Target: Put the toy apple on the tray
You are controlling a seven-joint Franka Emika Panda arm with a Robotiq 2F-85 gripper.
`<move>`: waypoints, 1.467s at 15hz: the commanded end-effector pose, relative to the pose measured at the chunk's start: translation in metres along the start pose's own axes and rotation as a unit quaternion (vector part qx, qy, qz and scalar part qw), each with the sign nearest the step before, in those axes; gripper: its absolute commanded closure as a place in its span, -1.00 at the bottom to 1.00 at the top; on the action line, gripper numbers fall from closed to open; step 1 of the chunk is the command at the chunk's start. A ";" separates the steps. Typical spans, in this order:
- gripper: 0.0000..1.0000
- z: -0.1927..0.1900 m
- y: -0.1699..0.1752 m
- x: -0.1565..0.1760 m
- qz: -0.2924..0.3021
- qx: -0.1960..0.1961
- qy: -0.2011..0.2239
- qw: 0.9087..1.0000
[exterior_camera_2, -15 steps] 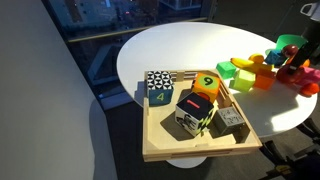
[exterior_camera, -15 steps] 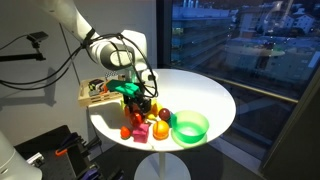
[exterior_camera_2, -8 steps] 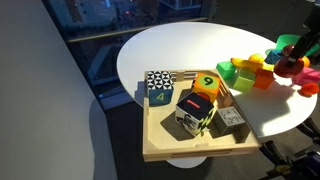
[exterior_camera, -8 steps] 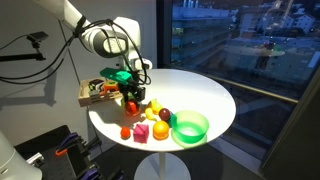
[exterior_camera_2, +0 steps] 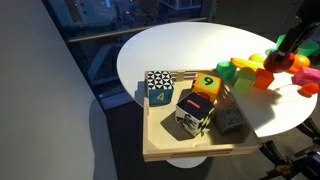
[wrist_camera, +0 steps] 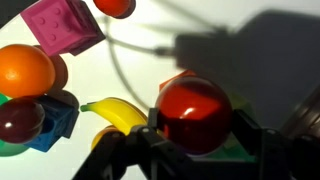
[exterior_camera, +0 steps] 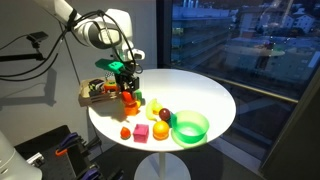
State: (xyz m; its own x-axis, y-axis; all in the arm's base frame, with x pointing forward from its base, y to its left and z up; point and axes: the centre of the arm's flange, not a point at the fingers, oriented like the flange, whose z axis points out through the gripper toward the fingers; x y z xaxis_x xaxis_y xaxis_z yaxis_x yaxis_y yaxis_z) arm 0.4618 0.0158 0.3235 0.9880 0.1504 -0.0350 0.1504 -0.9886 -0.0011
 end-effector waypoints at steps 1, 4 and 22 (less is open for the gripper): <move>0.00 -0.015 -0.024 0.020 0.017 0.007 0.004 1.000; 0.00 -0.021 -0.047 0.034 0.018 0.010 0.010 1.000; 0.00 0.014 -0.160 0.084 -0.021 0.012 0.024 0.999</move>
State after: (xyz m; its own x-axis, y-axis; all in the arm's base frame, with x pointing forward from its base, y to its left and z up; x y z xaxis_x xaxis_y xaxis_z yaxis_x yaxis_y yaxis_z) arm 0.5056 0.1703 0.3073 0.9787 0.2055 -0.0042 0.2053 -0.9783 -0.0294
